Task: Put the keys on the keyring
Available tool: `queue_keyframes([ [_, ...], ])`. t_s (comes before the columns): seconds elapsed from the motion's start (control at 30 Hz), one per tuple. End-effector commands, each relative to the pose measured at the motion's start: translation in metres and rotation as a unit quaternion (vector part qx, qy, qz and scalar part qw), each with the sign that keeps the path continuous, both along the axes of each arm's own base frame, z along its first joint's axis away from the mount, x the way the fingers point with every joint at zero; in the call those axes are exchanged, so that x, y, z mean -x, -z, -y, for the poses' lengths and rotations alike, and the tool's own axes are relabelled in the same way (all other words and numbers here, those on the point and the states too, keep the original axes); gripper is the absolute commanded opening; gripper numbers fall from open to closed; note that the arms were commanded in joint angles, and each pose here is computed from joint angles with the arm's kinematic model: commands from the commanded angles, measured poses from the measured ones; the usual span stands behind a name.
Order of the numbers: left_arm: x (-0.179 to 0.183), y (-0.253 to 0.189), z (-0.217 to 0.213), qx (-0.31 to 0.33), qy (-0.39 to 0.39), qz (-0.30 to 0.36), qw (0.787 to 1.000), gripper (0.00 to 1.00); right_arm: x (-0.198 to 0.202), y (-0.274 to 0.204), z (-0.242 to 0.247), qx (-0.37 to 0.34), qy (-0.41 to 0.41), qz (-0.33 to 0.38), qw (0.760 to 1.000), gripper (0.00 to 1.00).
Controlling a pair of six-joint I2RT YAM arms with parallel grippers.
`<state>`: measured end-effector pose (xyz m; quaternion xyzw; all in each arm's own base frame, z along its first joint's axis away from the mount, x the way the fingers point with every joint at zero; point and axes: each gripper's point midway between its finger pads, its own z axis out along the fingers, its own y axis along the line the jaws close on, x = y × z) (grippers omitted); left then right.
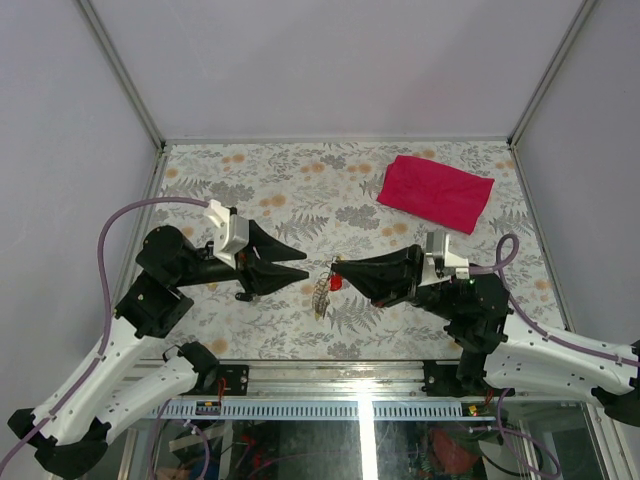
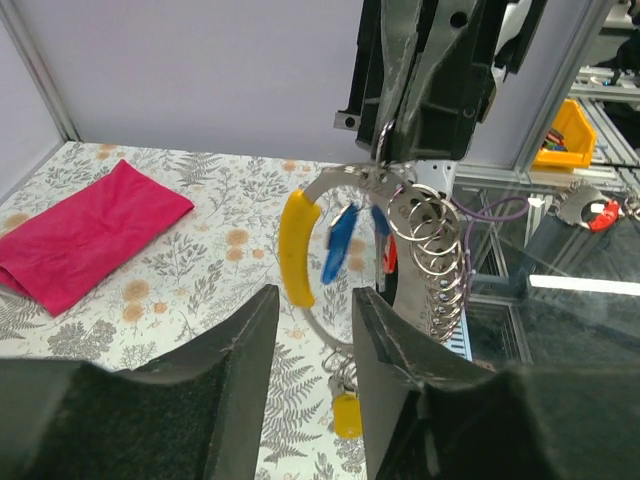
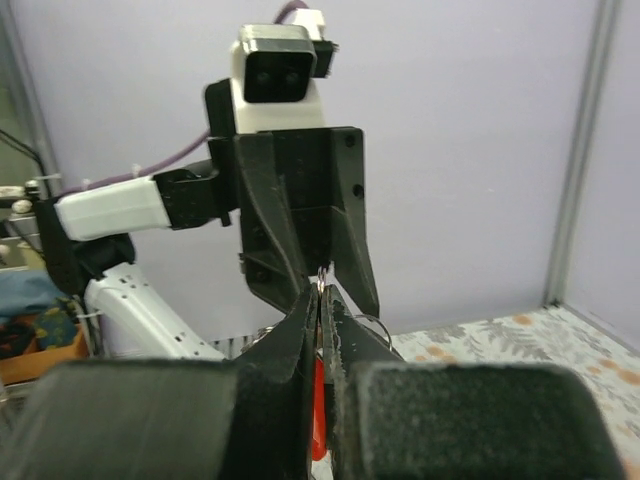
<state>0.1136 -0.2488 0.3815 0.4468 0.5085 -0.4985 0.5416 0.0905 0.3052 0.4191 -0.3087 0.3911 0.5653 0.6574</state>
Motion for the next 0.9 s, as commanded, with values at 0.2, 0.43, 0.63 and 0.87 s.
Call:
queue_keyframes([
  [0.2, -0.014, -0.029, -0.001, 0.065, -0.041, -0.006, 0.997, 0.47, -0.034, -0.037, 0.025, -0.045, 0.114, -0.017, 0.992, 0.0],
  [0.43, -0.023, -0.026, 0.006, 0.058, -0.046, -0.02, 0.997, 0.54, -0.041, -0.038, 0.024, -0.043, 0.129, -0.019, 0.991, 0.0],
  [0.63, -0.029, -0.018, 0.012, 0.04, -0.057, -0.026, 0.997, 0.52, -0.042, -0.039, 0.026, -0.041, 0.135, -0.02, 0.99, 0.0],
  [0.87, -0.056, -0.028, -0.005, 0.001, -0.149, 0.026, 0.988, 0.54, -0.048, -0.036, 0.029, -0.016, 0.154, -0.024, 0.988, 0.0],
])
